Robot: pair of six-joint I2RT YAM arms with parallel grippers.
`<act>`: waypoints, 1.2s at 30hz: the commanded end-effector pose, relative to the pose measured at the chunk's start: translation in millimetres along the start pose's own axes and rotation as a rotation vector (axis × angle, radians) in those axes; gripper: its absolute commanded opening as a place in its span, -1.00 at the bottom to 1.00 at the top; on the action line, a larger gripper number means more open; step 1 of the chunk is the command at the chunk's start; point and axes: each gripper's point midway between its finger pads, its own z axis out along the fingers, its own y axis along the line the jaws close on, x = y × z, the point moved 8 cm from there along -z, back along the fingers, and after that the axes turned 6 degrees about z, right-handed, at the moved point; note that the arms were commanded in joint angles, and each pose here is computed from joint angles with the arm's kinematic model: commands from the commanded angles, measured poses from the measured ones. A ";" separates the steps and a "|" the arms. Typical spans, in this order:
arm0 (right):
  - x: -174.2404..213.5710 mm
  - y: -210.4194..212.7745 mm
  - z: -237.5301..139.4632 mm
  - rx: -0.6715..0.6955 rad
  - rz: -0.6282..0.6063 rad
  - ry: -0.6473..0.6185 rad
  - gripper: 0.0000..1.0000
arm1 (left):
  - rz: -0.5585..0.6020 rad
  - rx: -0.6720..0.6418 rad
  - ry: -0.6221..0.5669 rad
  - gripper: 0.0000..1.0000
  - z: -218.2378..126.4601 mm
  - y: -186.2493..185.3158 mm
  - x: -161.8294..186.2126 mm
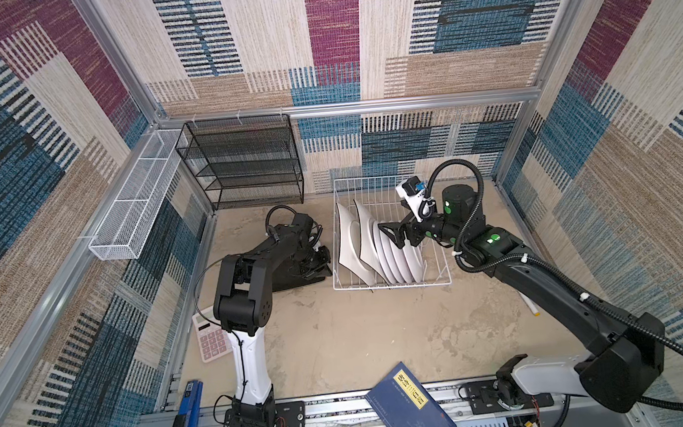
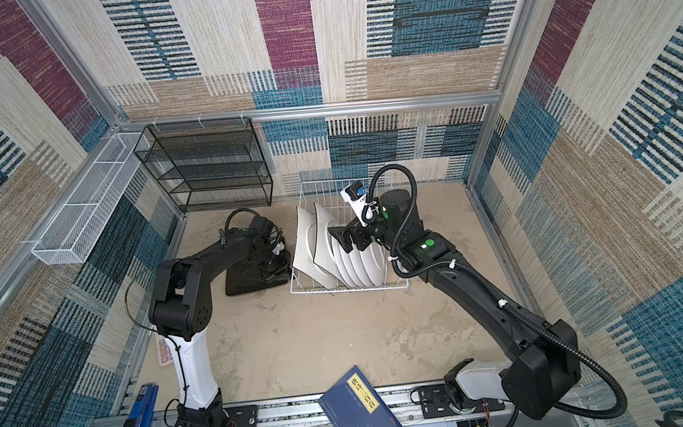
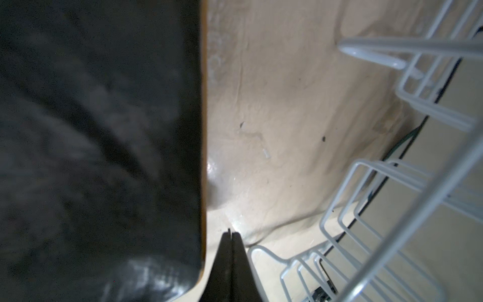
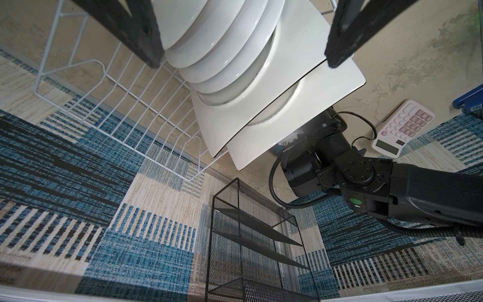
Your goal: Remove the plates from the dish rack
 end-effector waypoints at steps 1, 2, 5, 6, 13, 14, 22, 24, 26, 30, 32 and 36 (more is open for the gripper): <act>-5.8 0.3 0.5 0.000 0.001 -0.035 0.98 | 0.024 -0.027 0.019 -1.00 -1.2 2.9 4.4; -6.0 -0.1 0.6 0.003 0.005 -0.036 0.98 | 0.025 -0.027 0.020 -1.00 -1.6 3.0 5.0; -5.5 -0.6 2.3 0.005 0.013 -0.023 0.98 | 0.028 -0.017 0.017 -1.00 -4.6 1.0 5.9; -5.6 -0.7 2.3 0.005 0.014 -0.023 0.98 | 0.032 -0.007 0.014 -1.00 -6.4 -0.9 5.7; -4.2 -0.4 1.4 0.003 0.020 -0.036 0.98 | 0.059 -0.026 -0.007 -1.00 -16.5 -4.9 5.4; -4.6 -0.4 1.3 0.003 0.019 -0.036 0.98 | 0.061 -0.033 -0.003 -1.00 -15.7 -4.1 5.8; -6.4 -0.4 -0.9 0.007 0.019 -0.042 0.98 | 0.039 -0.070 0.035 -1.00 -0.4 7.5 9.5; -6.7 0.1 -1.4 0.007 0.018 -0.043 0.98 | 0.041 -0.075 0.036 -1.00 1.0 8.4 8.9; -7.3 0.2 -1.6 0.007 0.019 -0.045 0.98 | 0.043 -0.081 0.034 -1.00 0.1 8.4 8.4; -9.0 0.2 -1.7 0.005 0.021 -0.049 0.98 | 0.050 -0.083 0.025 -1.00 -4.5 5.9 6.9; -9.7 0.7 -0.8 -0.001 0.019 -0.050 0.98 | 0.051 -0.068 0.021 -1.00 -8.0 2.7 6.6; -12.9 0.2 1.5 -0.004 0.012 -0.049 0.98 | 0.065 -0.009 -0.008 -1.00 -23.3 -10.3 5.4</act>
